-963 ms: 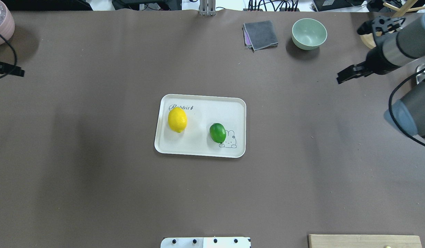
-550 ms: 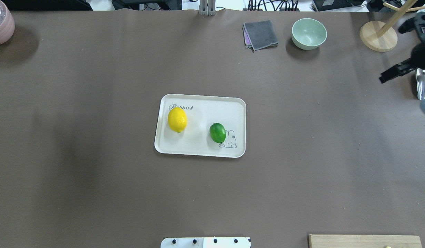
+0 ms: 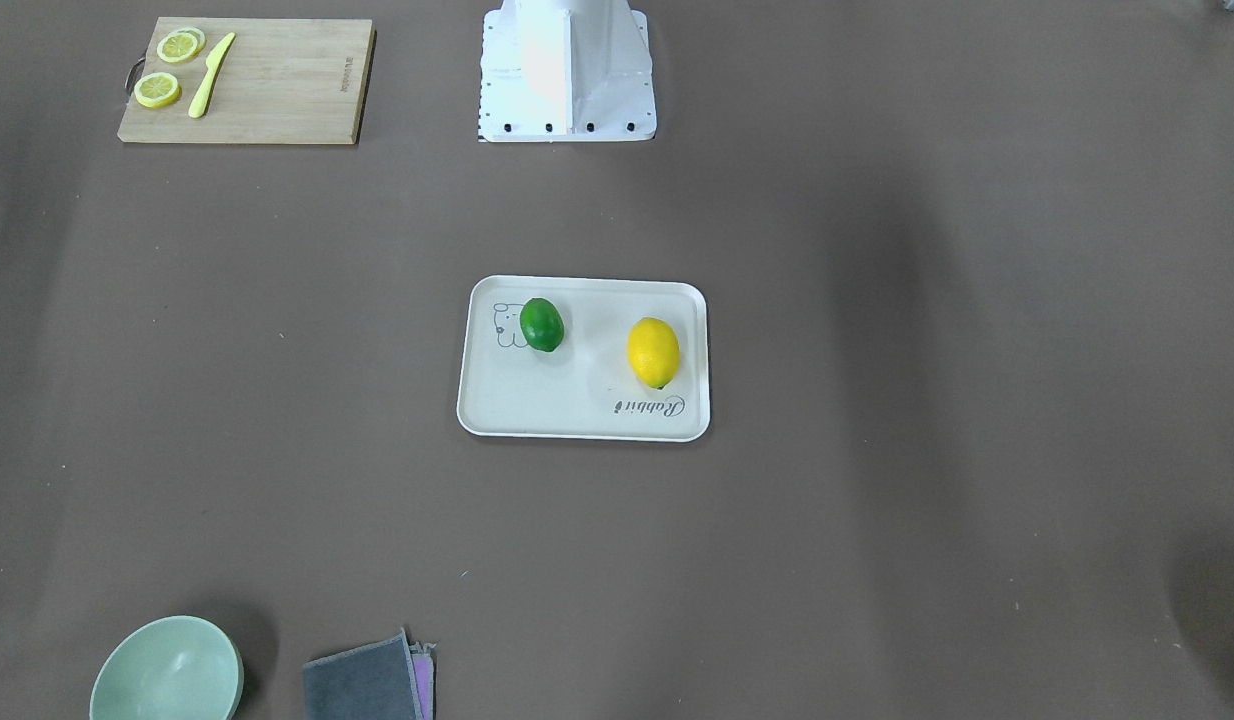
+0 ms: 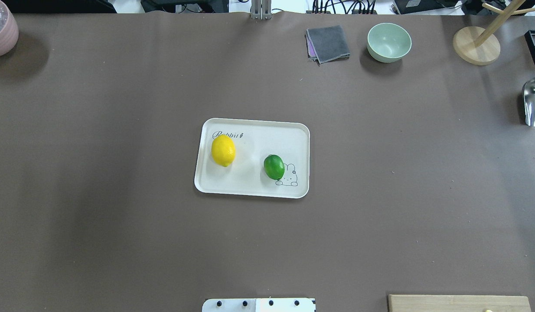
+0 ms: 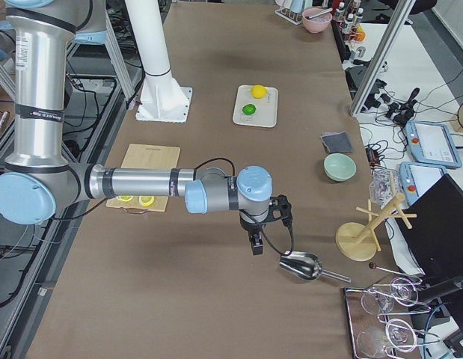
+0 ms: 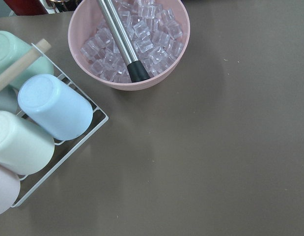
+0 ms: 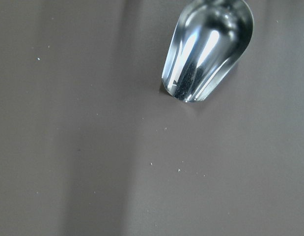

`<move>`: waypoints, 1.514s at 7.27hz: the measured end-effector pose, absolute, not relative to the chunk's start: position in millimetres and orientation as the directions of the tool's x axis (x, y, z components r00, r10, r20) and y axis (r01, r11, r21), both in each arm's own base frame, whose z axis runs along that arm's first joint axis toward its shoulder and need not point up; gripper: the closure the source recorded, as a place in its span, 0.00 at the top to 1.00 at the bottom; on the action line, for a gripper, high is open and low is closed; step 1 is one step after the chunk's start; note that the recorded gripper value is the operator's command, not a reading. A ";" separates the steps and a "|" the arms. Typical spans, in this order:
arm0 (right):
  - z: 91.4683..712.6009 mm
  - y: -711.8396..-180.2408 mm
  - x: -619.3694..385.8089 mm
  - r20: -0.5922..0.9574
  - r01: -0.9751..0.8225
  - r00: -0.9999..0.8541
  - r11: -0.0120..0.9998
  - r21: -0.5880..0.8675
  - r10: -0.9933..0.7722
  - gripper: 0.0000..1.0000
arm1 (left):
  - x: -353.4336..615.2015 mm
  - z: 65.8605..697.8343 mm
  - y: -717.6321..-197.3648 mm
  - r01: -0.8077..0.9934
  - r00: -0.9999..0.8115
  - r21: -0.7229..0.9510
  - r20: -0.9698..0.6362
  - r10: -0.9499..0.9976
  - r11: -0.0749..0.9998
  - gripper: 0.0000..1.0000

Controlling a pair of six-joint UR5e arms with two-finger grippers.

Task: Place all lemons on tray

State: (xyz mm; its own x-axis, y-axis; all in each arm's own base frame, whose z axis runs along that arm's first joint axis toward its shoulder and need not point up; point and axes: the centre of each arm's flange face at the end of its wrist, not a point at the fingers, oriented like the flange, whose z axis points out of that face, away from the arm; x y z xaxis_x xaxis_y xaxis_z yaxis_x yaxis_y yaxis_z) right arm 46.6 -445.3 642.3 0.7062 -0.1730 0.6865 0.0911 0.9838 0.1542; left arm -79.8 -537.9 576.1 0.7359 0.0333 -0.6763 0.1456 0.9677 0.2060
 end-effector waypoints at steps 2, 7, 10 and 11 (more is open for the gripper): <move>654.7 -435.2 46.7 0.722 0.084 0.678 0.991 0.107 -0.136 1.00 | -84.5 563.8 -515.3 0.151 0.733 0.158 -0.680 -0.003 0.976 0.98; 645.6 -444.5 44.6 0.749 0.071 0.655 0.995 0.072 -0.101 1.00 | -84.0 590.1 -506.4 0.150 0.731 0.096 -0.681 -0.045 0.984 0.98; 640.2 -450.3 44.4 0.749 0.071 0.655 0.995 0.068 -0.098 1.00 | -84.0 602.8 -506.2 0.150 0.730 0.076 -0.680 -0.059 0.986 0.98; 640.4 -450.0 44.4 0.749 0.071 0.655 0.995 0.067 -0.097 1.00 | -84.0 602.9 -506.3 0.150 0.731 0.076 -0.680 -0.059 0.986 0.98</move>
State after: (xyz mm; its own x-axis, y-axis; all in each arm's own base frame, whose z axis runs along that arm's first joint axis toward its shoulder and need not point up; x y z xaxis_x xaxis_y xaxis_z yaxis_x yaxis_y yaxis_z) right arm 44.4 -450.0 640.4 0.6551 -0.0971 0.7492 0.0707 0.9952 0.0672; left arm -84.0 -506.3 602.9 0.7305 -0.0588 -0.6804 0.1500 0.9858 0.0759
